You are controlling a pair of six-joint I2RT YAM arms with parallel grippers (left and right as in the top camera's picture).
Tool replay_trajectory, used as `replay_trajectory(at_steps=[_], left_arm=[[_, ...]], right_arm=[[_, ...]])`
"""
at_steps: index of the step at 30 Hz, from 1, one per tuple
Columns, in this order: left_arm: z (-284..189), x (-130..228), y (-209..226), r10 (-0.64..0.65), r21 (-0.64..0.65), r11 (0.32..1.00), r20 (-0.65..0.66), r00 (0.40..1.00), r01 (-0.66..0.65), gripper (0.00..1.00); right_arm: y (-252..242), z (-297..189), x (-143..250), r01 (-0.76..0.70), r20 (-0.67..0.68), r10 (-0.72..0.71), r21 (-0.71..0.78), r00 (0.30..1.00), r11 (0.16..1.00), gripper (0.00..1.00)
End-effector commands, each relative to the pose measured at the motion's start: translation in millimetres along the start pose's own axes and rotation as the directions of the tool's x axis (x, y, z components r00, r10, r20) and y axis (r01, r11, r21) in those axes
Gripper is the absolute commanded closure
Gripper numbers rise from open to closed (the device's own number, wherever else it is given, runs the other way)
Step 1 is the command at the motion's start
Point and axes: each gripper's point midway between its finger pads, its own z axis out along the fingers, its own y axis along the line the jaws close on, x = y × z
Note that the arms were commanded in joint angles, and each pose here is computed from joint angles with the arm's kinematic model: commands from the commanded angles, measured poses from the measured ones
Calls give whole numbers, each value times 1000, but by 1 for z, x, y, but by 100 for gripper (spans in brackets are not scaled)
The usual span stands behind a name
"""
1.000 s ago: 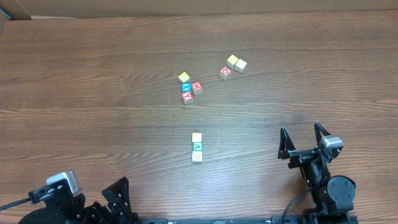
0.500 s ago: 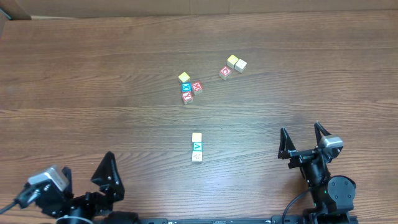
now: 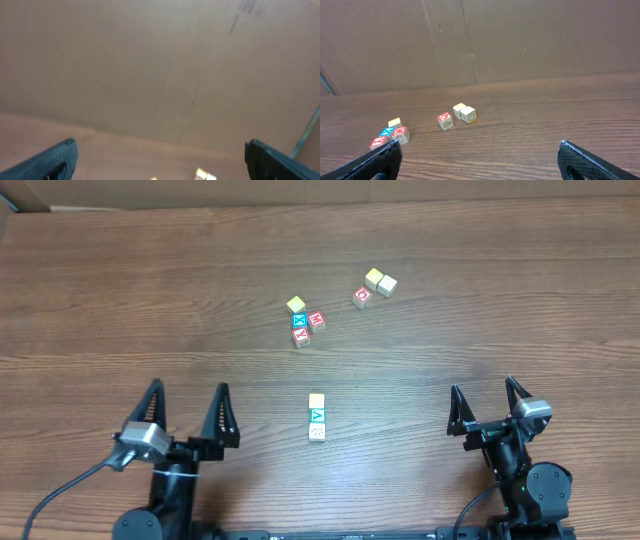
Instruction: Flip 3 blocks
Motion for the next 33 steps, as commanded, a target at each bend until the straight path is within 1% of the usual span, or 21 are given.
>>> replay_trajectory(at_steps=[1,5,11,12,16,18,21,26,33], left_arm=[[2,17,2,52,28,998,2,999,-52,0],[5,44,16,47,-9,999,-32,998,-48,0],[6,82,29,76,-18,997,-85,994,-77,1],[5,89,31,79,-24,996,-115,990,-83,1],[4,97,33,171,-15,984,-153,973,-176,0],[2,108,36,182,-18,982,-199,963,-189,0],[-4,131,44,163,-33,983,-297,941,-181,0],[-4,130,43,213,-17,973,-293,932,-228,1],[-4,130,43,209,-20,974,-292,933,-224,0]], right_arm=[[-3,0,1,-3,8,3,15,1000,1000,0],[-3,0,1,-3,8,3,15,1000,1000,0],[-3,0,1,-3,8,3,15,1000,1000,0],[-3,0,1,-3,8,3,15,1000,1000,0],[-3,0,1,-3,8,3,15,1000,1000,0],[-3,0,1,-3,8,3,15,1000,1000,0],[-3,0,1,-3,8,3,15,1000,1000,0],[-3,0,1,-3,8,3,15,1000,1000,0],[-3,0,1,-3,8,3,15,1000,1000,0]])
